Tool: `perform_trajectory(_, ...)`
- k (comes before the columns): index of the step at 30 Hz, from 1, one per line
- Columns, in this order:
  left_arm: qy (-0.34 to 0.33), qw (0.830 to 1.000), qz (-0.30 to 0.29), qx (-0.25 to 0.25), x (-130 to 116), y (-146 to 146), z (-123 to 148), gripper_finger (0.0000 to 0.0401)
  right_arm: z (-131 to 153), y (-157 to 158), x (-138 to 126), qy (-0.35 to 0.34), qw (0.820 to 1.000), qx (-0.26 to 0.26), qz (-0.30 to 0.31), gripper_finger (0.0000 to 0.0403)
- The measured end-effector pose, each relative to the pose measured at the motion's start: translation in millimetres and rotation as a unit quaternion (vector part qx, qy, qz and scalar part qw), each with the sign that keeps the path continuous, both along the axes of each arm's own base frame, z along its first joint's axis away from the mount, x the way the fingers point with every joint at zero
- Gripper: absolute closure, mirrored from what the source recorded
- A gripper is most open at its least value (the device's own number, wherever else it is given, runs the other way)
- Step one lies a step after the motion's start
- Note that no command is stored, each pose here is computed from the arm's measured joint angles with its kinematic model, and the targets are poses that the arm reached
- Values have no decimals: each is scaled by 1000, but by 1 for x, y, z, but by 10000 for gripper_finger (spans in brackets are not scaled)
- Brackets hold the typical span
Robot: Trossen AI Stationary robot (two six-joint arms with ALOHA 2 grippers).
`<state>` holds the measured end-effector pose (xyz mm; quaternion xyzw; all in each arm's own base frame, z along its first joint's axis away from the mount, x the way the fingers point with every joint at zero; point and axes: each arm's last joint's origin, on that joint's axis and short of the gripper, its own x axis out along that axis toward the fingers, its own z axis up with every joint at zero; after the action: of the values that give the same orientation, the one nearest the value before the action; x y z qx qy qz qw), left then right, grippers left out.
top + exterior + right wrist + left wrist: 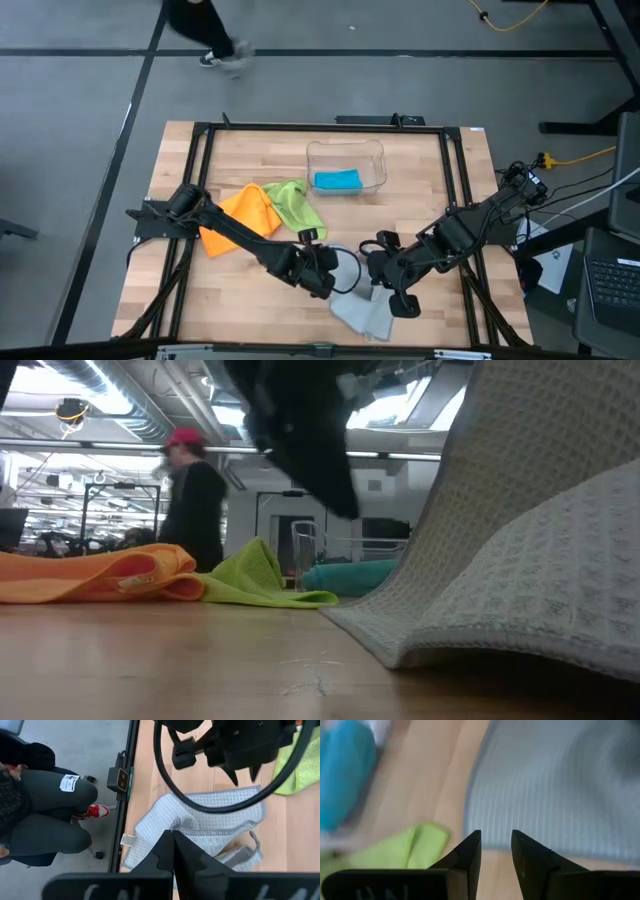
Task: Fold microfiber towels
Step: Fold the gray towel
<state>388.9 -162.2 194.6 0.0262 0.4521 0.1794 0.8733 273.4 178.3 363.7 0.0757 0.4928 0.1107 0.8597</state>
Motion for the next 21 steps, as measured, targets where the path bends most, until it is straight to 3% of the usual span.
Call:
perform_trajectory(6, 12, 1000, 15, -8, 4, 9, -5, 302, 0, 0, 0, 0, 1000, 0, 0, 402)
perform_trajectory(15, 61, 997, -38, -22, 20, 34, -23, 302, 0, 0, 0, 0, 1000, 1, -1, 402)
perform_trajectory(21, 71, 995, -37, -52, 29, 55, -30, 288, 0, 0, 0, 2, 1000, 0, -1, 402)
